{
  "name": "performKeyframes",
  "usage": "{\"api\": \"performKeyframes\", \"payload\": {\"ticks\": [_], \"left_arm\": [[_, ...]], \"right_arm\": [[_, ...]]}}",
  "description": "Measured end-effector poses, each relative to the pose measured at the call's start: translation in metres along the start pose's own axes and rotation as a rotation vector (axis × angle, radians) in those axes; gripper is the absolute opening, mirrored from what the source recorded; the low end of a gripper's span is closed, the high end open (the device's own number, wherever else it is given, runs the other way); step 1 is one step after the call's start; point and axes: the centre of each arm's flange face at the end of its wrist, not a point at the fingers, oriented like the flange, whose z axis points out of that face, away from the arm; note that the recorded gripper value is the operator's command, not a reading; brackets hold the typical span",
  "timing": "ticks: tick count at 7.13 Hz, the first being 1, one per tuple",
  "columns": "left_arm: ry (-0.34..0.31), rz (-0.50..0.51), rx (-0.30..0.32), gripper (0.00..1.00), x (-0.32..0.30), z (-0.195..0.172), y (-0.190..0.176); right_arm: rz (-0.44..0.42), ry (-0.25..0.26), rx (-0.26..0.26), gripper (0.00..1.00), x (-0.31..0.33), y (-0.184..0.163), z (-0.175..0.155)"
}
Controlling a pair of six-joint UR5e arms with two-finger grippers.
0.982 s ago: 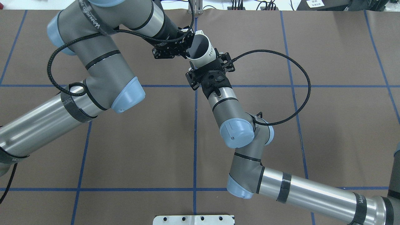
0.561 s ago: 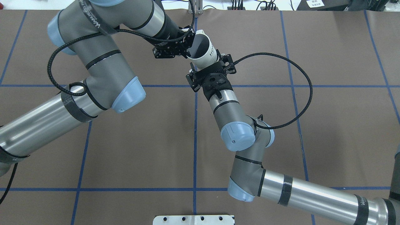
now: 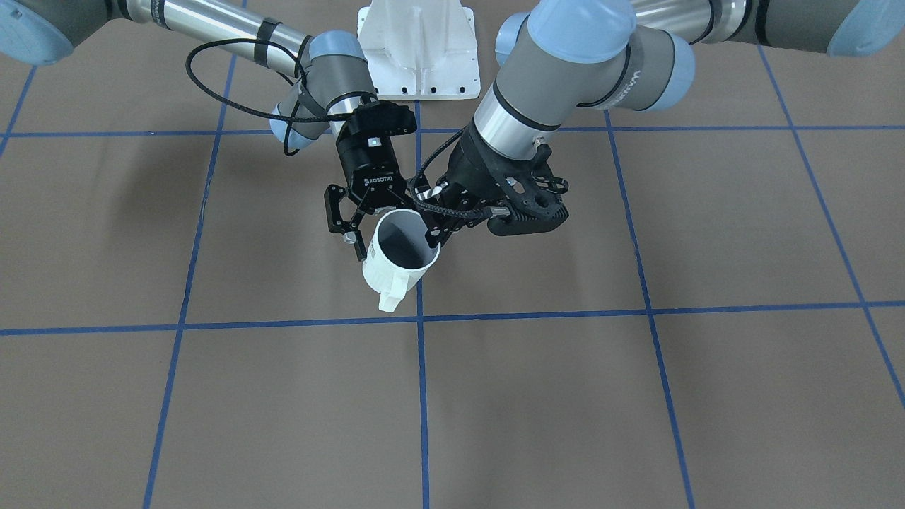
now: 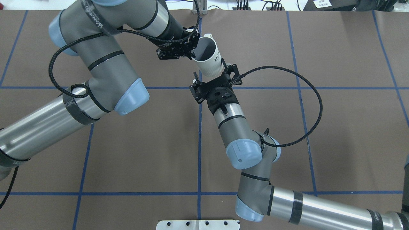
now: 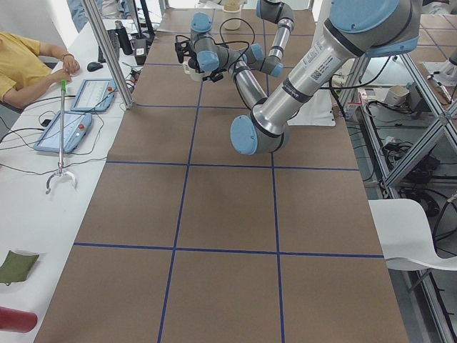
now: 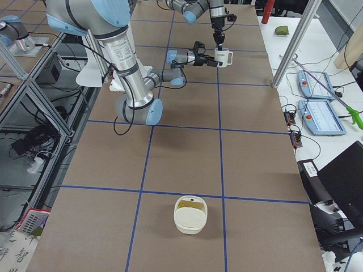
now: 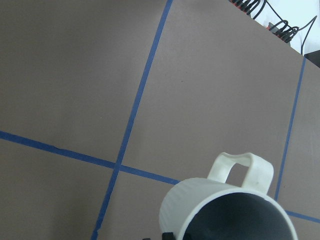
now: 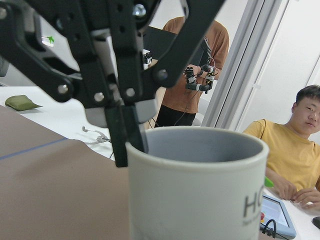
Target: Left arm hands cup to right arm to dump lemon
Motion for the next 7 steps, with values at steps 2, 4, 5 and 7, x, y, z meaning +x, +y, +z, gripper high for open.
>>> {"api": "performKeyframes", "payload": {"ticks": [2, 4, 5, 7], "left_arm": [[-0.001, -0.001, 0.001, 0.0, -0.001, 0.0, -0.001], [-0.002, -0.001, 0.004, 0.0, -0.001, 0.0, -0.002], [-0.005, -0.002, 0.016, 0.0, -0.002, 0.001, -0.004], [-0.016, 0.003, 0.042, 0.0, -0.007, 0.002, -0.012]], "right_arm": [[-0.017, -0.013, 0.02, 0.98, 0.0, -0.001, -0.05], [-0.008, -0.015, 0.029, 0.99, -0.005, -0.003, -0.07], [0.014, -0.024, 0.037, 0.99, -0.006, -0.01, -0.079], [0.059, -0.023, 0.05, 1.0, 0.004, -0.019, -0.086]]}}
